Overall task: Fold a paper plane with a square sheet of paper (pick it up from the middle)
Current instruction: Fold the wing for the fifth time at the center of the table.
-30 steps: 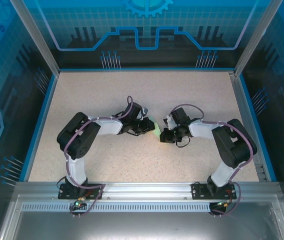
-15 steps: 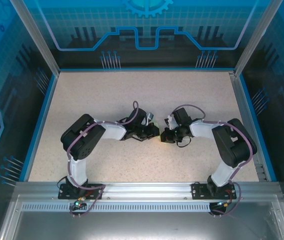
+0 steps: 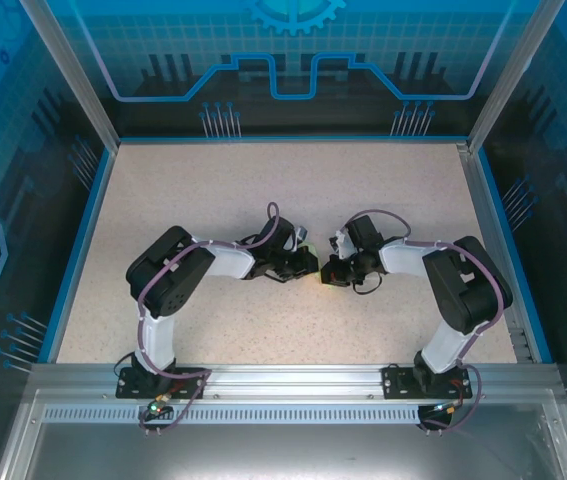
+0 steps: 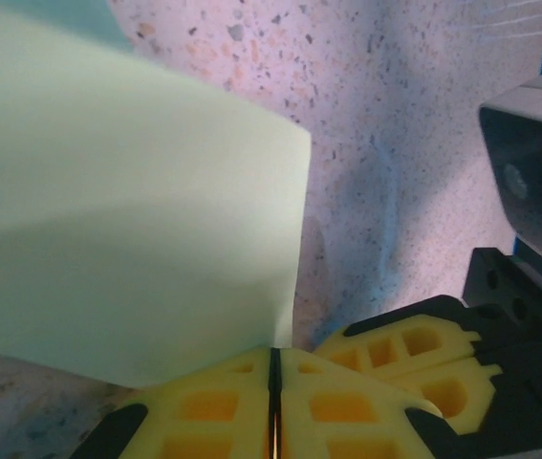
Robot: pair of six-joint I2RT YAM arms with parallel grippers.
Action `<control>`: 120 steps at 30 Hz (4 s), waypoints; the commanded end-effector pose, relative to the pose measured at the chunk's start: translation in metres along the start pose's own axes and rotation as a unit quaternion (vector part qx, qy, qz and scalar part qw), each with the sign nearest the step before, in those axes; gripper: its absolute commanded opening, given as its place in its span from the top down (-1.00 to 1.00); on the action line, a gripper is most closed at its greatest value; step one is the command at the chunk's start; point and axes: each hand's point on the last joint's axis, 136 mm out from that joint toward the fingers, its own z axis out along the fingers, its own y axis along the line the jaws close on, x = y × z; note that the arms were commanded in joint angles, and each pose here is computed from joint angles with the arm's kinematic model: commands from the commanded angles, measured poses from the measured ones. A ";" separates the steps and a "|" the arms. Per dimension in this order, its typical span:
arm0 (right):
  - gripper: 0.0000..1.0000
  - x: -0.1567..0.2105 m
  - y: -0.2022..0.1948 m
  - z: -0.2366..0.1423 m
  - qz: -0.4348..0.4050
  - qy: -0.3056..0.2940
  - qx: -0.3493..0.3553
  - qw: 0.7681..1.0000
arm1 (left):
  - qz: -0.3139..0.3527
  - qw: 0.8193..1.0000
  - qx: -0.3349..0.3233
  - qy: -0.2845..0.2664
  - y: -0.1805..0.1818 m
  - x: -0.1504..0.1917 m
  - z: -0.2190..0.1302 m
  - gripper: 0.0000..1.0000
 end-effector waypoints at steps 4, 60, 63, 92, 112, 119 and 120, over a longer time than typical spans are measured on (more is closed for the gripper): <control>0.93 0.017 -0.027 0.007 0.040 0.024 0.032 0.998 | 0.004 0.998 -0.057 0.001 0.023 0.003 0.004 0.78; 0.94 0.038 -0.047 0.010 0.049 0.054 0.066 0.995 | 0.034 0.988 -0.151 -0.017 0.089 -0.081 -0.034 0.77; 0.94 0.038 -0.048 0.011 0.050 0.056 0.066 0.995 | 0.028 0.987 -0.153 -0.027 0.094 -0.092 -0.040 0.78; 0.93 0.027 -0.029 0.007 0.034 0.040 0.030 0.998 | 0.029 0.983 -0.146 -0.112 0.069 -0.167 -0.111 0.73; 0.86 -0.031 0.045 -0.019 -0.059 -0.032 -0.010 0.998 | 0.042 0.997 -0.018 -0.069 0.009 -0.050 -0.052 0.75; 0.87 -0.045 0.037 -0.004 -0.047 -0.027 0.010 0.998 | 0.037 0.997 -0.027 -0.057 0.016 -0.053 -0.040 0.75; 0.87 -0.046 0.034 -0.002 -0.045 -0.026 0.016 0.999 | 0.036 0.997 -0.027 -0.055 0.016 -0.054 -0.037 0.76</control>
